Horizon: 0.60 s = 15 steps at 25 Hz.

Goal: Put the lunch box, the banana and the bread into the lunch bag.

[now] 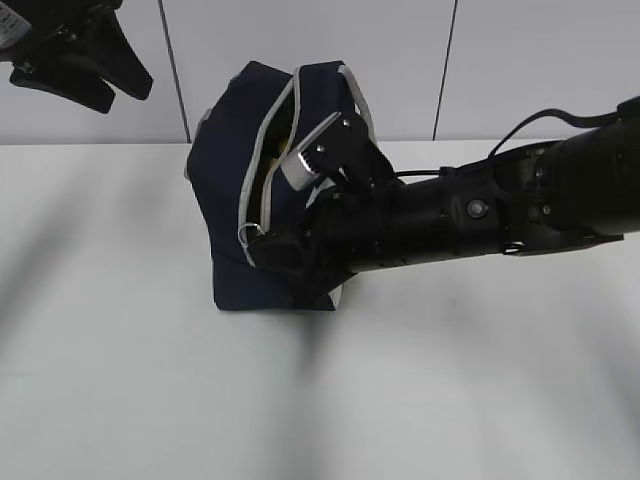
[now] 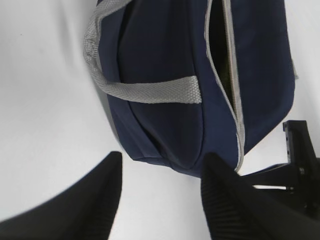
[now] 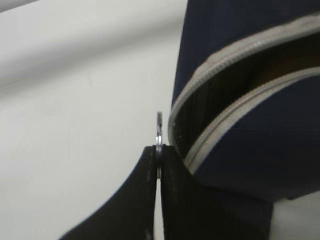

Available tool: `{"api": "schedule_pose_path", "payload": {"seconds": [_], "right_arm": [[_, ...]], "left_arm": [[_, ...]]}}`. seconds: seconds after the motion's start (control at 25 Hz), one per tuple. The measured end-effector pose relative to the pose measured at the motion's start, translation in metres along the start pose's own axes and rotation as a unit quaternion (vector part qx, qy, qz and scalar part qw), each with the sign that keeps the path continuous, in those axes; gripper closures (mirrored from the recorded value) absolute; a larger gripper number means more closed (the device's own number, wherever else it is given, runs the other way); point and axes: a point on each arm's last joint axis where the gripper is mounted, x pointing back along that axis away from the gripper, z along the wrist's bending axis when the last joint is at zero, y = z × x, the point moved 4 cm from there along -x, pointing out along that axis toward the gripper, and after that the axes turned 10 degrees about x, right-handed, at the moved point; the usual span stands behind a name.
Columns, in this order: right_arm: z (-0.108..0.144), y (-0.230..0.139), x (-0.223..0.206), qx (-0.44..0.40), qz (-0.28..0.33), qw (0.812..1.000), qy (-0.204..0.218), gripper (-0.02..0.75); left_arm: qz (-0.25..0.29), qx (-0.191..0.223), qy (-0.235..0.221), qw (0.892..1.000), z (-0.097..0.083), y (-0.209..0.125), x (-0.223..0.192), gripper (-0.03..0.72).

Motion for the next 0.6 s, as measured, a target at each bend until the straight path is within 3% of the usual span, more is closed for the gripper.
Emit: {"api": "schedule_pose_path", "payload": {"seconds": [0.6], "right_arm": [[-0.027, 0.047, 0.008, 0.046, -0.038, 0.998, 0.028, 0.754]], "left_arm": [[-0.002, -0.007, 0.0, 1.0, 0.0, 0.001, 0.0, 0.319]]}}
